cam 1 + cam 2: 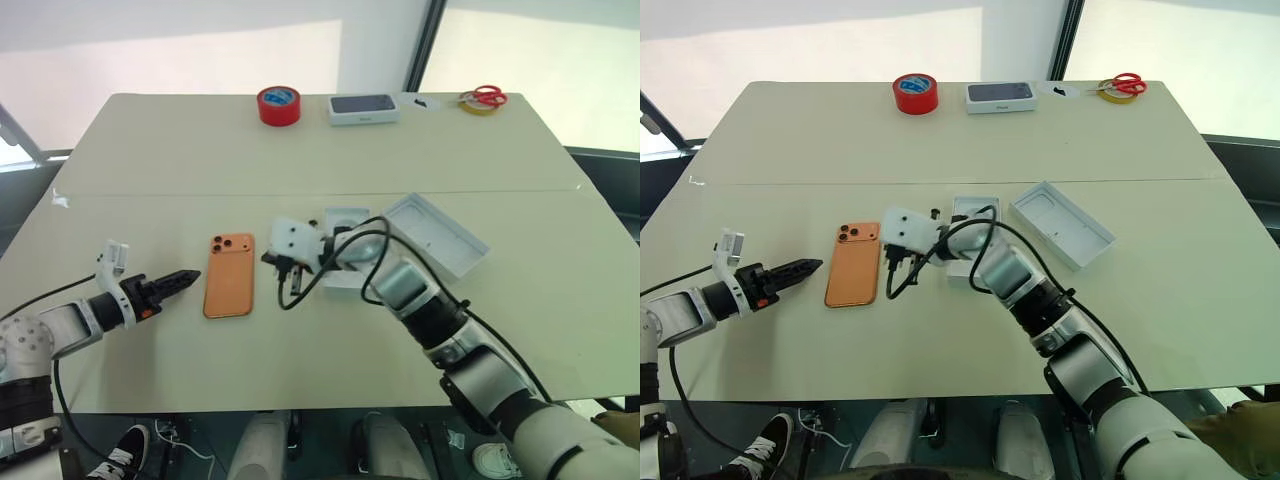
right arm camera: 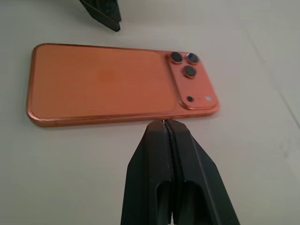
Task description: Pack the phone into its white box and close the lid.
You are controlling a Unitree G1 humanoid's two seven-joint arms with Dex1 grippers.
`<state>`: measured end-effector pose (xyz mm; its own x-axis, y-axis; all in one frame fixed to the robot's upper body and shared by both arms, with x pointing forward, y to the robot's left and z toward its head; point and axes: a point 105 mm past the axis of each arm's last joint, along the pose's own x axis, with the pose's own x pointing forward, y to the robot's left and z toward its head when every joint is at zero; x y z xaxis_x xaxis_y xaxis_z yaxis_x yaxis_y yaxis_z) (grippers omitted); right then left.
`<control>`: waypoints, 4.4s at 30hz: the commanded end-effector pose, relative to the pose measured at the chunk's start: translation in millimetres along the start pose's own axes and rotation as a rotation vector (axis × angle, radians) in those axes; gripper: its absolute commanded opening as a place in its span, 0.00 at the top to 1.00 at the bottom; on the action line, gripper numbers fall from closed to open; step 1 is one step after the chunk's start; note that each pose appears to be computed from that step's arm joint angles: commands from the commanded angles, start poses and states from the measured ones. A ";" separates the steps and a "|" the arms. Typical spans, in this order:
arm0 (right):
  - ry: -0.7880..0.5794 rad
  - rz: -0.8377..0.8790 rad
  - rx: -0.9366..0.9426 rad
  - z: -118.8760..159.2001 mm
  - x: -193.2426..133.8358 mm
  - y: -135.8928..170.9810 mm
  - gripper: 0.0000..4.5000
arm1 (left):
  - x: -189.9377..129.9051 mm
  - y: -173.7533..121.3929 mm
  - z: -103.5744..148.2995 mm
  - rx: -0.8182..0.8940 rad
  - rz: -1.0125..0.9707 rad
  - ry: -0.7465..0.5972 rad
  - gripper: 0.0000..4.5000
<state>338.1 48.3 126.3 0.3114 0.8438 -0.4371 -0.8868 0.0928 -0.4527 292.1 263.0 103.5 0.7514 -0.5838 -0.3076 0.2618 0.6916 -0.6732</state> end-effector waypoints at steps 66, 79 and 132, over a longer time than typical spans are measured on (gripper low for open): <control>0.052 -0.031 -0.060 -5.2 10.4 3.6 1.00 | 48.9 -32.5 -27.6 -0.158 -0.160 0.191 1.00; -0.113 0.073 0.014 -13.0 -91.0 2.5 0.46 | 45.4 -53.9 1.2 -0.161 -0.303 -0.012 1.00; 0.021 -0.140 0.053 -64.4 -157.7 -22.2 0.32 | 115.5 -123.5 -20.6 -0.144 -0.424 0.068 1.00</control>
<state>328.5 -115.7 144.1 0.4181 0.8086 -0.4140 -0.8763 0.2389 -0.4184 331.9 104.0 129.2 0.5541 -0.8310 -0.0487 0.4062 0.3210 -0.8555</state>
